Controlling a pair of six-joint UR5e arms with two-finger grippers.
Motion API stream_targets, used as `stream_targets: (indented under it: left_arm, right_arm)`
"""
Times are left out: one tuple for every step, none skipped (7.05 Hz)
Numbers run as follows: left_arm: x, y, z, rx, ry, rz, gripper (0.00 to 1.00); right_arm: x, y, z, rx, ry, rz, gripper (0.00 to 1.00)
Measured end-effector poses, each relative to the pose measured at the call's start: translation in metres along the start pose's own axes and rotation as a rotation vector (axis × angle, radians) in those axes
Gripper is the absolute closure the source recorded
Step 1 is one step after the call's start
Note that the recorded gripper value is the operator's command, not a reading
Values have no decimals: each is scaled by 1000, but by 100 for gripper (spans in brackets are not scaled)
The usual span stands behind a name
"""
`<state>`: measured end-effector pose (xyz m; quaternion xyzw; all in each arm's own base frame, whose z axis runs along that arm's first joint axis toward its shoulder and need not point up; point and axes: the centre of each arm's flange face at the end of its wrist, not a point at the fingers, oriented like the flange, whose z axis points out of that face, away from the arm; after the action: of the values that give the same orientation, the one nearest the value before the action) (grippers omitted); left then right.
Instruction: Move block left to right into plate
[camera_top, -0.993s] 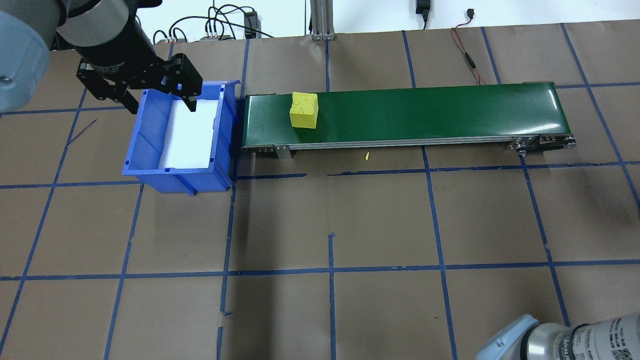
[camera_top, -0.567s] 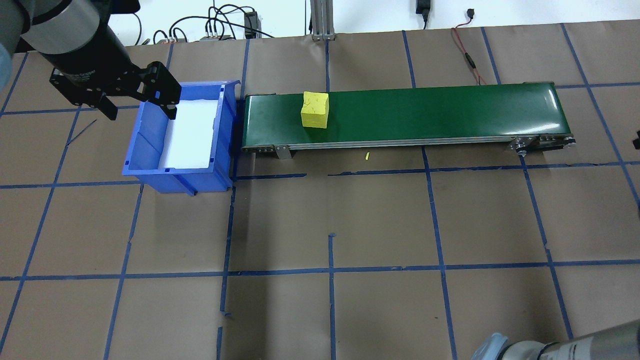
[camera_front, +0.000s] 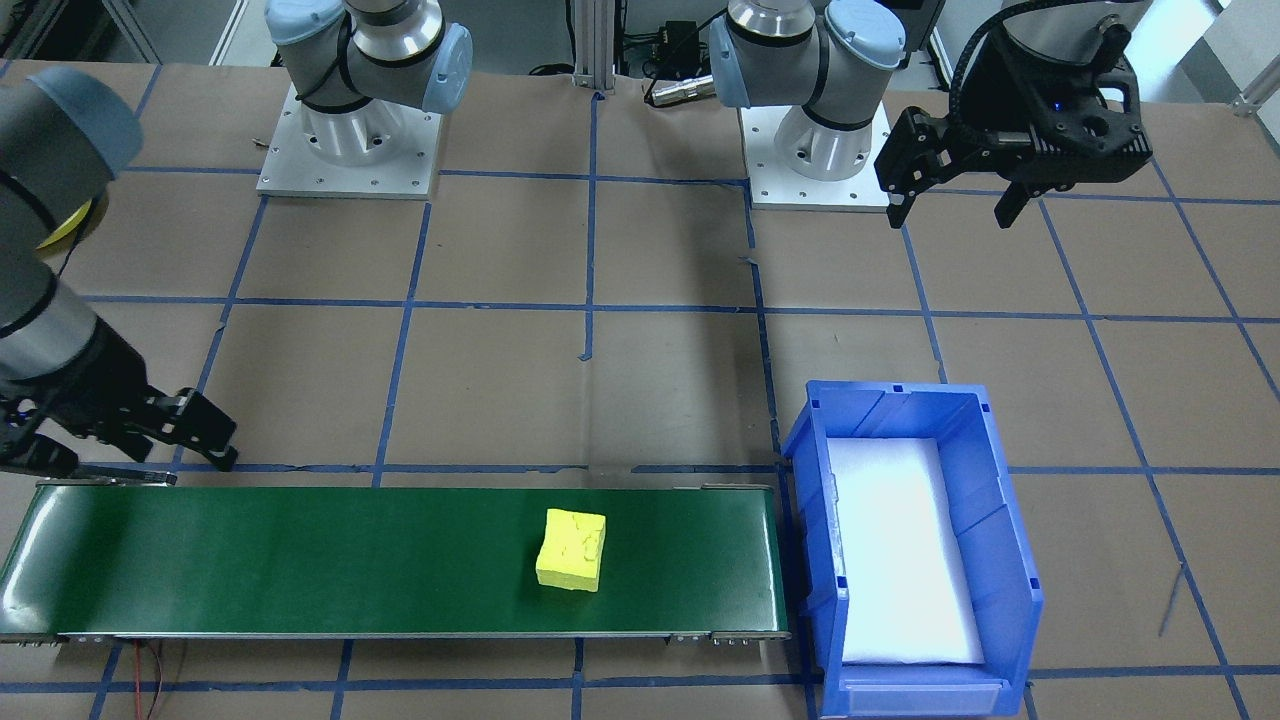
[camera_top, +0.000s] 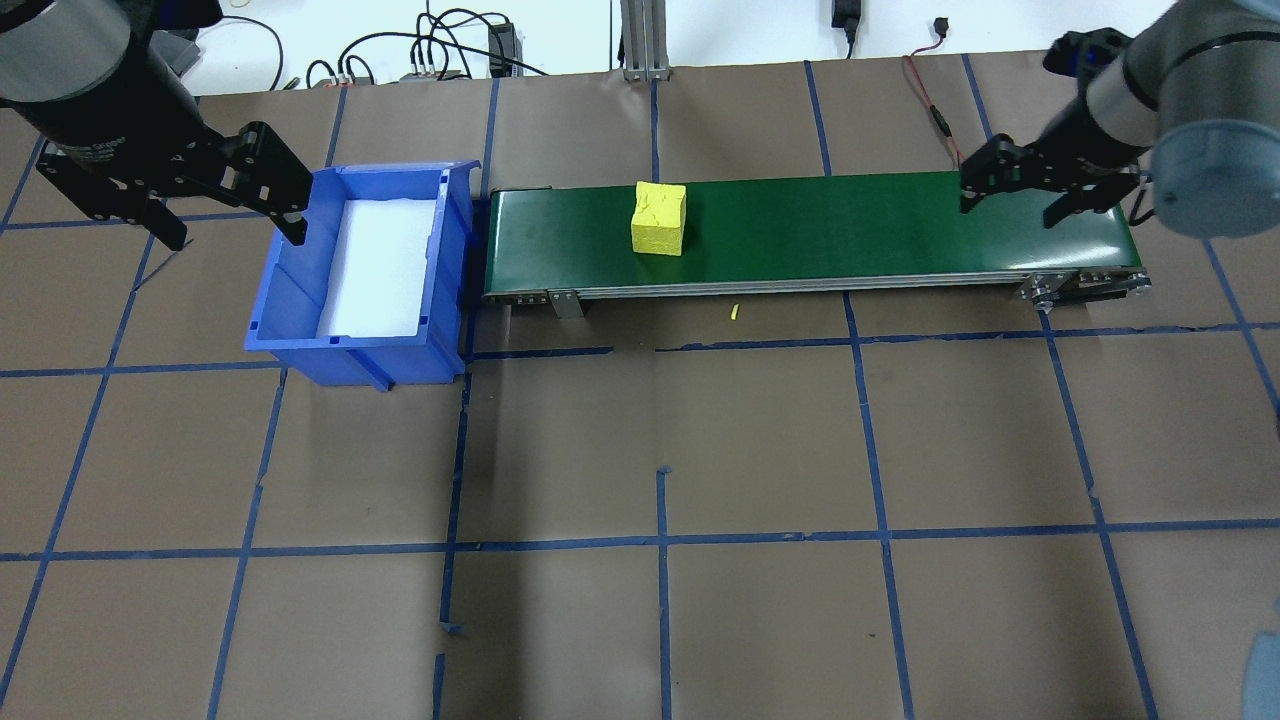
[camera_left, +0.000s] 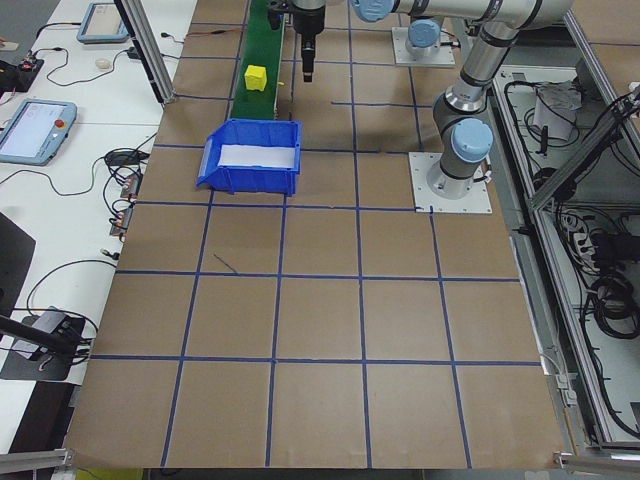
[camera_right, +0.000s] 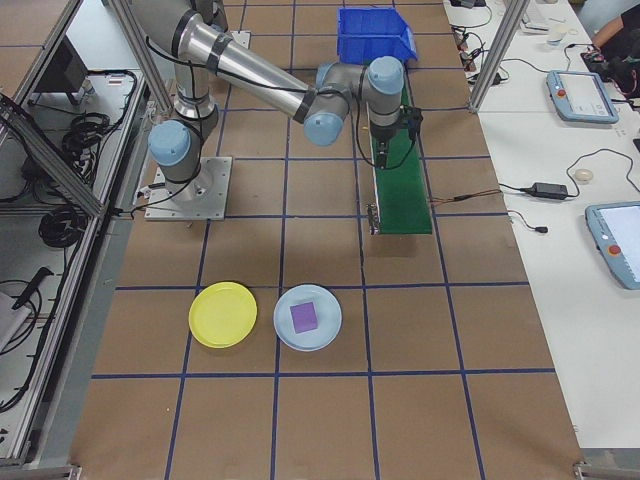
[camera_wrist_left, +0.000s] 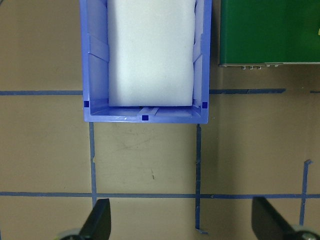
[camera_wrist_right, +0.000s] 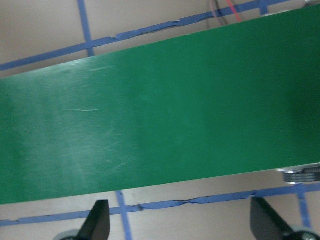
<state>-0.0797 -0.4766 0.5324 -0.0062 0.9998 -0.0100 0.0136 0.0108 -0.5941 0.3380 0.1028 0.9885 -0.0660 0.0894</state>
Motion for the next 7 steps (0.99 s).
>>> stream_targets:
  left_arm:
    - [0,1,-1,1,0,0,0]
    - [-1,1,-1,1,-1,-1,0]
    - [0,2,0,0,0,-1,0]
    - [0,2,0,0,-1,0,0]
    - [-1,2,0,1,-4,0,0]
    - [-1,2,0,2,-6,1,0]
    - [-1,2,0,1,-6,2,0]
  right_arm:
    - [-44,5,4,-9,-57,76,0]
    - [-80,10,10,-33,-116,138,0]
    - [-112,13,20,-60,-161,169,0]
    - [-136,11,33,-83,-184,190,0]
    - [-153,5,51,-102,-194,209,0]
    - [-164,3,67,-112,-205,218,0]
    - [-170,2,77,-117,-218,222,0]
